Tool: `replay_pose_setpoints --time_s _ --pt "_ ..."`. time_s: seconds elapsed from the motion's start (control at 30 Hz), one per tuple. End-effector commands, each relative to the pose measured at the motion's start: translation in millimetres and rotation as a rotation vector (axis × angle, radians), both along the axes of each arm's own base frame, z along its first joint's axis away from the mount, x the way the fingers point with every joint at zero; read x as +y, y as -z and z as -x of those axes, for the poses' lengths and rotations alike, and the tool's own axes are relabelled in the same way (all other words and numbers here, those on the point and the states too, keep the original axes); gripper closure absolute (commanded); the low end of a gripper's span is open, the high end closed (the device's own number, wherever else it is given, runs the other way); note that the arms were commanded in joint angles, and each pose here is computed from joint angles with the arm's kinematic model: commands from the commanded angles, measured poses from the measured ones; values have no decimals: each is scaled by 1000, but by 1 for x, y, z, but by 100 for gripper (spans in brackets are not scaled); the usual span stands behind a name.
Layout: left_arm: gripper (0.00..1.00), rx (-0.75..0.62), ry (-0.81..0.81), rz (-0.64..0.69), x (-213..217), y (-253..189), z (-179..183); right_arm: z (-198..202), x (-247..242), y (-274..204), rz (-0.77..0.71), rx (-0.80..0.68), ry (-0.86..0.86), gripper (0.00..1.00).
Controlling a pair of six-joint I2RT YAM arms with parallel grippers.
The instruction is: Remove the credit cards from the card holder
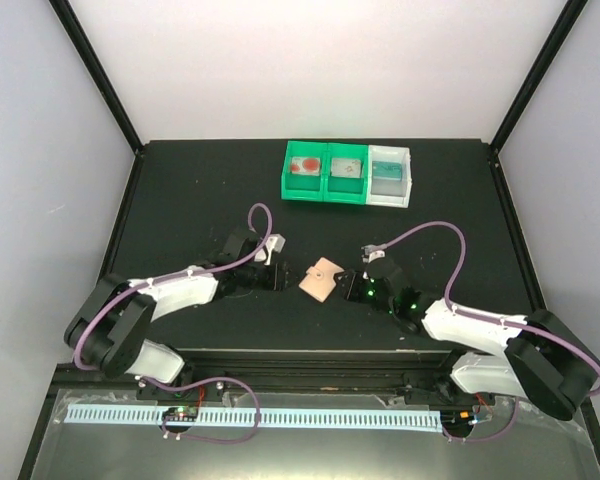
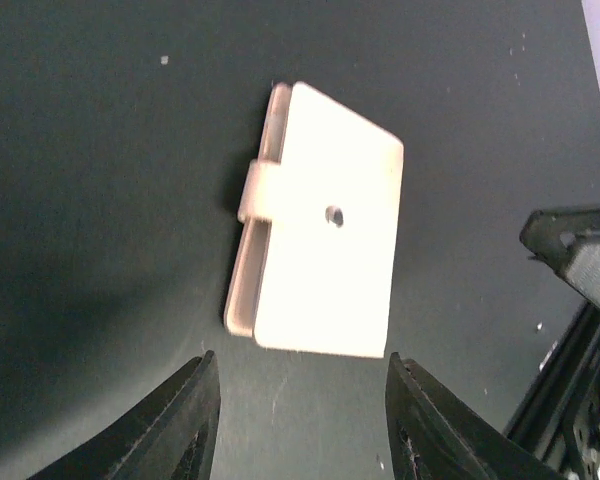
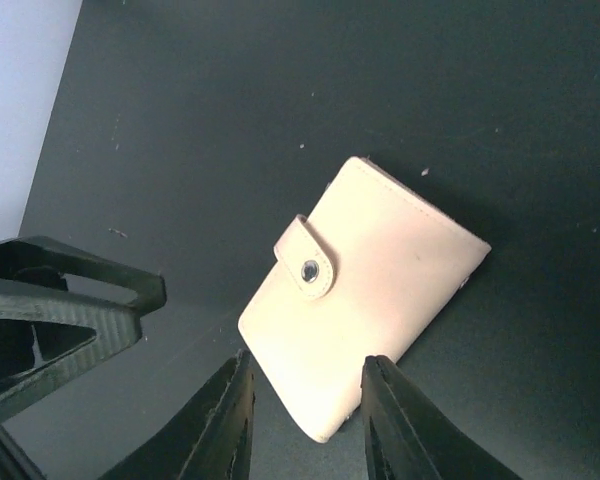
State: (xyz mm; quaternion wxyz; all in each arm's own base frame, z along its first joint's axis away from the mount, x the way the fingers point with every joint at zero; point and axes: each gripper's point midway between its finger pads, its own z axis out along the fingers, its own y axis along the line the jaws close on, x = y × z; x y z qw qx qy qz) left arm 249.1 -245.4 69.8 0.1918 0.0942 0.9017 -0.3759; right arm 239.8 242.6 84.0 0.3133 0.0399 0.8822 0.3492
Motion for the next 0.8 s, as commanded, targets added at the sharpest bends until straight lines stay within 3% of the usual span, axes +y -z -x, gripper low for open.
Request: replay_pose_setpoints --time_s 0.0,0.27,0.4,0.57,0.67,0.77 --pt "52 -105 22 35 -19 -13 -25 -11 -1 -18 8 -59 -1 67" --pt "57 -23 25 82 -33 18 -22 -19 -8 -10 -36 -34 -52 61" --pt "54 20 12 39 -36 36 -15 -13 -6 -2 -75 0 -73 60" --pt "56 70 -27 -3 -33 56 -5 -8 -6 8 -92 31 -80 59" --pt "65 98 -40 -14 -33 63 -1 -8 -5 13 -85 45 -81 54" --pt "83 127 -40 -35 -33 67 3 -9 -8 16 -88 52 -56 47"
